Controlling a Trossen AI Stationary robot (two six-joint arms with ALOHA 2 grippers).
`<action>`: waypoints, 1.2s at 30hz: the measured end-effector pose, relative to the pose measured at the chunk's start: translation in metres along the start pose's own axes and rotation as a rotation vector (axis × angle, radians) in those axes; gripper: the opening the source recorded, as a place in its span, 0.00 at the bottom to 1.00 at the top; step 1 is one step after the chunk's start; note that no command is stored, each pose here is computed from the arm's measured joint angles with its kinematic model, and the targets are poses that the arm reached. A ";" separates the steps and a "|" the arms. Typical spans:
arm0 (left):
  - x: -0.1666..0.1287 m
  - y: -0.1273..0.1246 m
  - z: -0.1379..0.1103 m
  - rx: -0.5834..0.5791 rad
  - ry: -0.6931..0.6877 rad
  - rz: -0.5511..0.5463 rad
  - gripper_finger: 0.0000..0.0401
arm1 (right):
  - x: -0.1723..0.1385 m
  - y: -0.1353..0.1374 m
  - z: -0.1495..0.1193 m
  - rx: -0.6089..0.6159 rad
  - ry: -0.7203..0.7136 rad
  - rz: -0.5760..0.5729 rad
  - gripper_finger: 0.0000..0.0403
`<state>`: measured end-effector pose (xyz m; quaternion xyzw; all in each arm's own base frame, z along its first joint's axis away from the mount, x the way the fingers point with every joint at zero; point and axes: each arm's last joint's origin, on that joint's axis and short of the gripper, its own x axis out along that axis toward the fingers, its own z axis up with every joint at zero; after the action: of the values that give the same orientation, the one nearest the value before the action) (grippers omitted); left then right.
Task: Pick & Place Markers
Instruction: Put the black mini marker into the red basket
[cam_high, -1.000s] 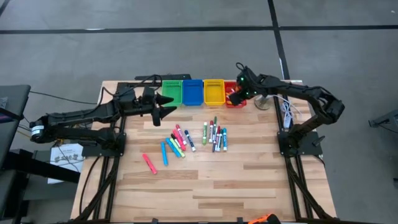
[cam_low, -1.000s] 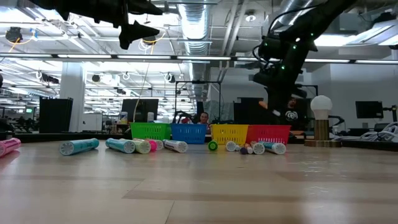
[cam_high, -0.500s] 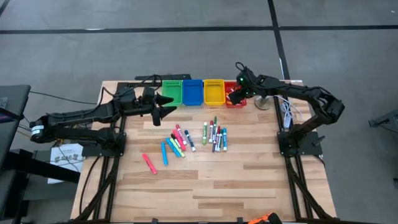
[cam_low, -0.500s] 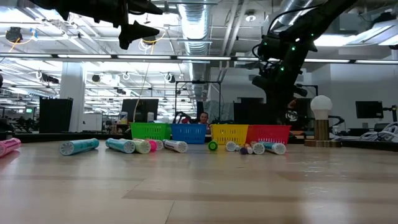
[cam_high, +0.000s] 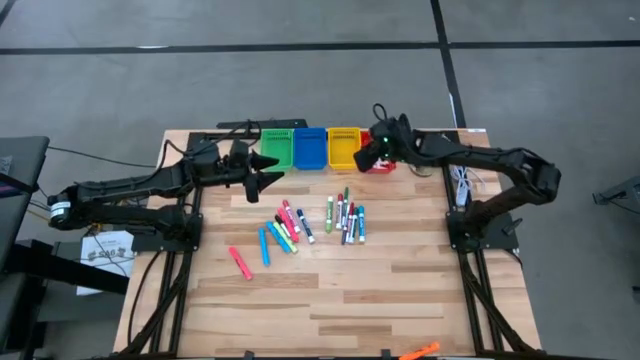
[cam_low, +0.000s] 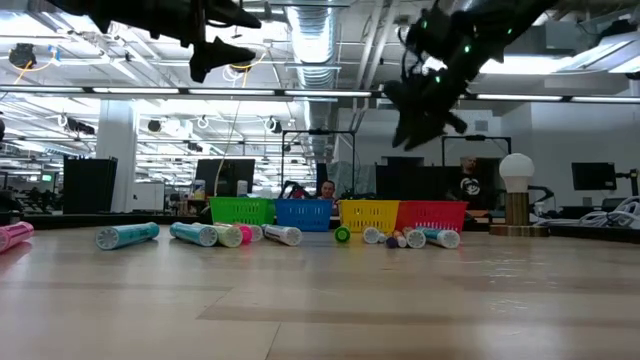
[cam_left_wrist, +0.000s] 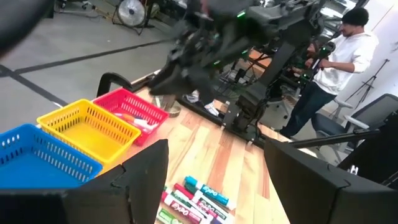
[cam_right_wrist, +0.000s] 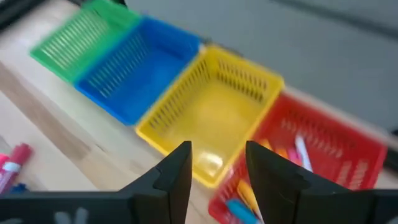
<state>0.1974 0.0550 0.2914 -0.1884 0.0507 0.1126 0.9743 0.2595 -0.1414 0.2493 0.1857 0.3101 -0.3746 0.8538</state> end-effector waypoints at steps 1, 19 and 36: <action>0.000 0.000 -0.001 -0.002 0.010 0.004 0.66 | -0.005 0.005 0.000 -0.023 -0.025 -0.005 0.34; -0.001 0.015 -0.023 -0.039 0.181 0.284 0.66 | -0.144 0.022 0.005 -0.219 -0.464 -0.004 0.32; 0.023 0.032 -0.074 -0.058 0.613 0.349 0.66 | -0.164 0.007 -0.014 -0.116 -0.333 0.122 0.32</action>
<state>0.2081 0.0610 0.2081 -0.2295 0.3688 0.2169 0.8742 0.1731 -0.0428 0.3497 0.0901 0.1739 -0.3289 0.9238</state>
